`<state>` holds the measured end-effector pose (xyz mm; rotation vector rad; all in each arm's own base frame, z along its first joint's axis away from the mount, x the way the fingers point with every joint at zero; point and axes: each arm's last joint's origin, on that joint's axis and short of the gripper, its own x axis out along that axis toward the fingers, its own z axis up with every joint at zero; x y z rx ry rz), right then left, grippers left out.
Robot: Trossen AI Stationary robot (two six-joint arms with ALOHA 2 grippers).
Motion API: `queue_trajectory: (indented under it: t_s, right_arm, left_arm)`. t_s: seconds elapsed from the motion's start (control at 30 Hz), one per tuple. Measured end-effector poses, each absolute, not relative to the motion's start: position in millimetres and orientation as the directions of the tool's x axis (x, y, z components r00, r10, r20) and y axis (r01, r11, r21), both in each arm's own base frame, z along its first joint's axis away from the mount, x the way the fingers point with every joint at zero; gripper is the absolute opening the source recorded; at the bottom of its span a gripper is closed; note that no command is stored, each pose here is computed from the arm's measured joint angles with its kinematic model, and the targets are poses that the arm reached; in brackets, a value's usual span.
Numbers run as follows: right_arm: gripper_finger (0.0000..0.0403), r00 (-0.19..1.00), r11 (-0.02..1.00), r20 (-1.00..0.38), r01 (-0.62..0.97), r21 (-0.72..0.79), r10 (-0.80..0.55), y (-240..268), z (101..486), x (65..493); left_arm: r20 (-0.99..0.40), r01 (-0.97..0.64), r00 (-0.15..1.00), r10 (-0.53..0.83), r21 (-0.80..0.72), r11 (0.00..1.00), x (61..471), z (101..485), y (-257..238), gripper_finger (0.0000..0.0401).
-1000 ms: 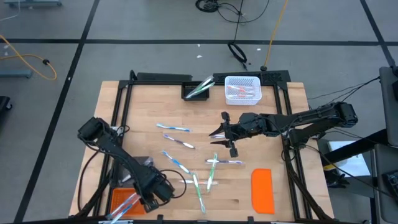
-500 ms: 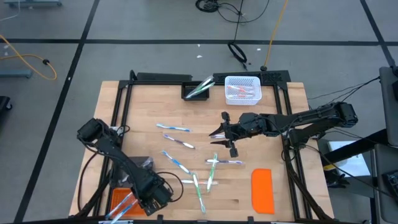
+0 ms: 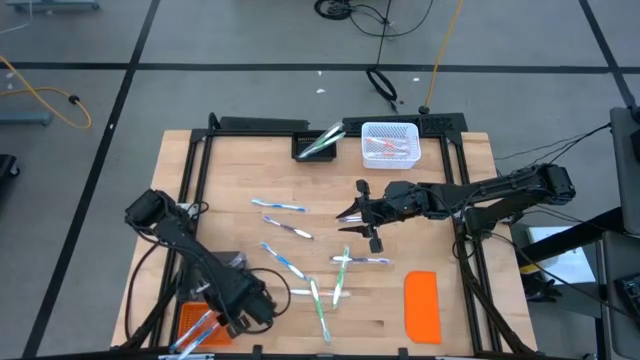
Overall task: Pick & Place Toothbrushes
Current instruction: Put the blue toothbrush into the orange bin
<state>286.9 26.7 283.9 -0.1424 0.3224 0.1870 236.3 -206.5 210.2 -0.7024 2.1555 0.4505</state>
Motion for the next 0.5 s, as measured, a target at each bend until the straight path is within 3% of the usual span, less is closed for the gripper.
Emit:
queue_trajectory:
  t_s: [0.1,0.27,0.5]
  right_arm:
    - [0.0141,0.931,0.973,-0.327,-0.205,-0.109,0.16,26.8,283.9,286.9]
    - [0.0141,0.929,0.973,-0.333,-0.206,-0.108,0.16,26.7,283.3,286.7]
    - [0.0141,0.931,0.973,-0.327,-0.205,-0.109,0.16,26.8,283.9,286.9]
  left_arm:
    - [-0.819,-0.604,-0.504,-0.274,0.107,0.79,232.5,209.4,-209.8,0.0156]
    - [-0.858,-0.589,-0.422,-0.292,0.014,0.808,236.0,205.5,-219.5,0.0156]
    - [-0.836,-0.638,-0.467,-0.288,0.093,0.764,227.9,192.5,-217.1,0.0156]
